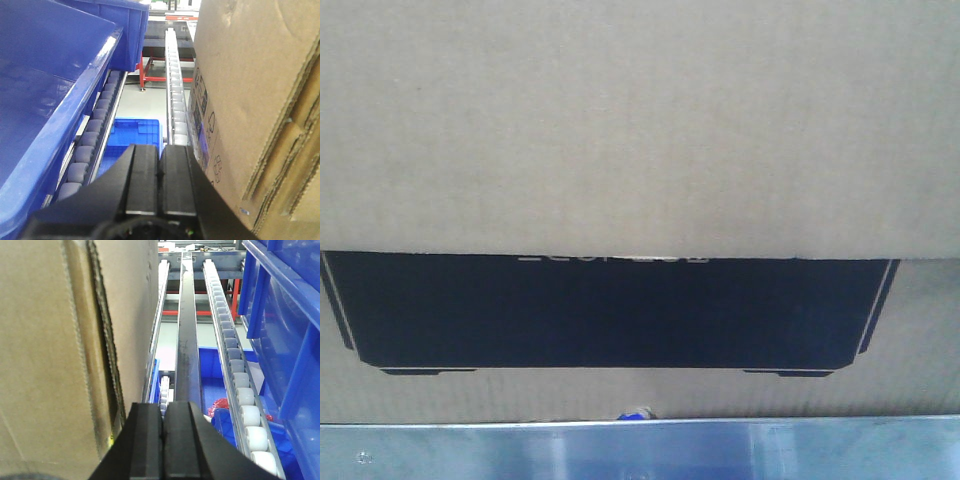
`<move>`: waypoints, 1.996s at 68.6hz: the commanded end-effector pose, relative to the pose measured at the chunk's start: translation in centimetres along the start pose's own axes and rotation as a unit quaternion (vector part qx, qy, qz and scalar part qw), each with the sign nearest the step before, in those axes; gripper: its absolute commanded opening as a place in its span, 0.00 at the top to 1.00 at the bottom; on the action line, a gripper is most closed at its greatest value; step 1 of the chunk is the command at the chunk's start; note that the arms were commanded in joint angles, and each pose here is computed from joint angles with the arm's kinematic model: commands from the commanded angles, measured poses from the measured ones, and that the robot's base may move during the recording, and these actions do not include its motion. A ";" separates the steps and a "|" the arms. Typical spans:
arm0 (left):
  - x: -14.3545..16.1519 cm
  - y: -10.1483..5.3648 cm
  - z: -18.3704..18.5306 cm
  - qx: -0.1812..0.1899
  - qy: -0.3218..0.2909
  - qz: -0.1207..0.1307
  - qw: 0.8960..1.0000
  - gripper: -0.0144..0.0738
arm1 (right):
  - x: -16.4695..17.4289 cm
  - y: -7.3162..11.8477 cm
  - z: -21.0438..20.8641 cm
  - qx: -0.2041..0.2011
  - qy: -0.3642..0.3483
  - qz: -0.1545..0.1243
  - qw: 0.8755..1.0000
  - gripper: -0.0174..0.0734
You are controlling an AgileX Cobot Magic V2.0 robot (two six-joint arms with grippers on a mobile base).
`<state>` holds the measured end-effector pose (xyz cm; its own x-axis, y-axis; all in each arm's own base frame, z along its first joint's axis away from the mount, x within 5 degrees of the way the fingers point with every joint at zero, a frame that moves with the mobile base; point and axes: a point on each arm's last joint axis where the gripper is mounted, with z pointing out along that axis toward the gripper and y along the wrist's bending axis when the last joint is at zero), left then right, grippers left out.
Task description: Grab box from left shelf to table start
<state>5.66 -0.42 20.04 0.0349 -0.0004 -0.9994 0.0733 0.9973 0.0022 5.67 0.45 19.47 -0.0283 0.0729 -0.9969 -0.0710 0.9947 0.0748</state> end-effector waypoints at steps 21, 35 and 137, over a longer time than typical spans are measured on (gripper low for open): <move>-1.0 0.0 -0.2 -0.001 -0.055 -0.002 0.998 0.95 | -0.8 0.0 -0.1 0.001 -0.049 -0.001 0.999 0.74; -1.2 0.0 -0.2 -0.002 -0.063 -0.012 0.998 0.95 | -0.8 0.0 -0.1 0.001 -0.049 -0.001 0.999 0.74; -21.1 -1.0 1.4 0.058 0.144 -0.031 0.987 0.36 | -0.8 0.0 -0.1 0.001 -0.049 -0.001 0.999 0.74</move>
<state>5.64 -1.19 38.92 -0.2860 0.0070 -0.9582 0.1499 0.9880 -0.0375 5.67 0.45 19.47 -0.0283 0.0729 -0.9969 -0.0710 0.9947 0.0748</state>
